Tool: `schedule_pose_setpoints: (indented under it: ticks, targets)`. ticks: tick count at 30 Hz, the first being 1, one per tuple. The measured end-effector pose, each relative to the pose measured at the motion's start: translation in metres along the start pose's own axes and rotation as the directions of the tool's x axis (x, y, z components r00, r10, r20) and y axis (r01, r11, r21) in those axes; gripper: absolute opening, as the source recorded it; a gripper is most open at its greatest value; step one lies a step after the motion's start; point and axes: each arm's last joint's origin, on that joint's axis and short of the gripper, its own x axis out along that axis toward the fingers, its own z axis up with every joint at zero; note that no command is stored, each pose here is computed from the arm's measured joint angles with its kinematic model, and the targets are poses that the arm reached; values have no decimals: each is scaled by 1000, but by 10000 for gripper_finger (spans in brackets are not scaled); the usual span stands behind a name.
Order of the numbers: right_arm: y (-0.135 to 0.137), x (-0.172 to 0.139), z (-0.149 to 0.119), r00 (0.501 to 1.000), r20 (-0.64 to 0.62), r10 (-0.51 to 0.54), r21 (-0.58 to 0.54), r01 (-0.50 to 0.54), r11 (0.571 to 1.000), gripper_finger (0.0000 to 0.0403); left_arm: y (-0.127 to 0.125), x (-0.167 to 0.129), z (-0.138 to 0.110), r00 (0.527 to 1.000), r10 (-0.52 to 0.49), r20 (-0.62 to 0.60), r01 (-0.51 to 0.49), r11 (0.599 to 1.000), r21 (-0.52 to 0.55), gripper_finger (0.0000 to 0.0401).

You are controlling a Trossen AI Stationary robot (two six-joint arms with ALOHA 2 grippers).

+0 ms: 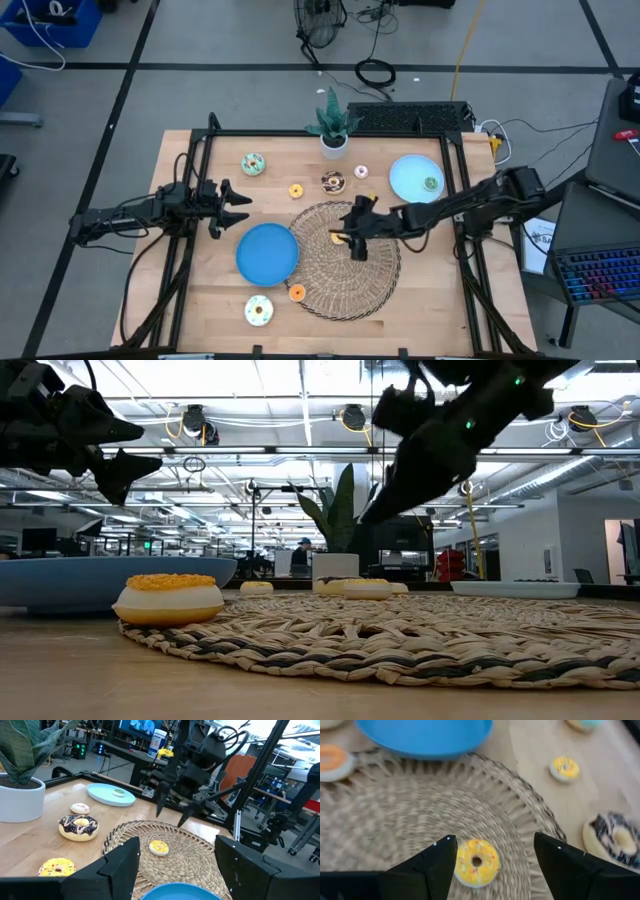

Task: Pick & Place donuts
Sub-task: Put the bottom small yellow donut on the light blue plate

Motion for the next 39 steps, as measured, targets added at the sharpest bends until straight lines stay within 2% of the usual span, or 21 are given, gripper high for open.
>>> schedule_pose_setpoints:
  ticks: [7, 13, 22, 34, 39]
  targets:
    - [-2, 18, -11, 998, -60, -17, 21, 18, 1000, 251, 0, 0, 0, 1000, 0, 0, 0, 1000, 0, 255]
    - [2, 29, -20, 994, -107, 31, 53, -25, 998, 251, 0, 0, 0, 1000, 0, 0, 0, 1000, 0, 255]
    - [4, 31, -21, 992, -108, 60, 56, -54, 997, 253, 0, 0, 0, 1000, 0, 0, 0, 1000, 0, 255]
    - [9, 53, -31, 994, -98, 57, 49, -52, 997, 289, 0, 0, 0, 1000, 0, 0, 0, 1000, 0, 255]
    - [8, 53, -31, 994, -98, 53, 46, -49, 998, 285, 0, 0, 0, 1000, 0, 0, 0, 1000, 0, 255]
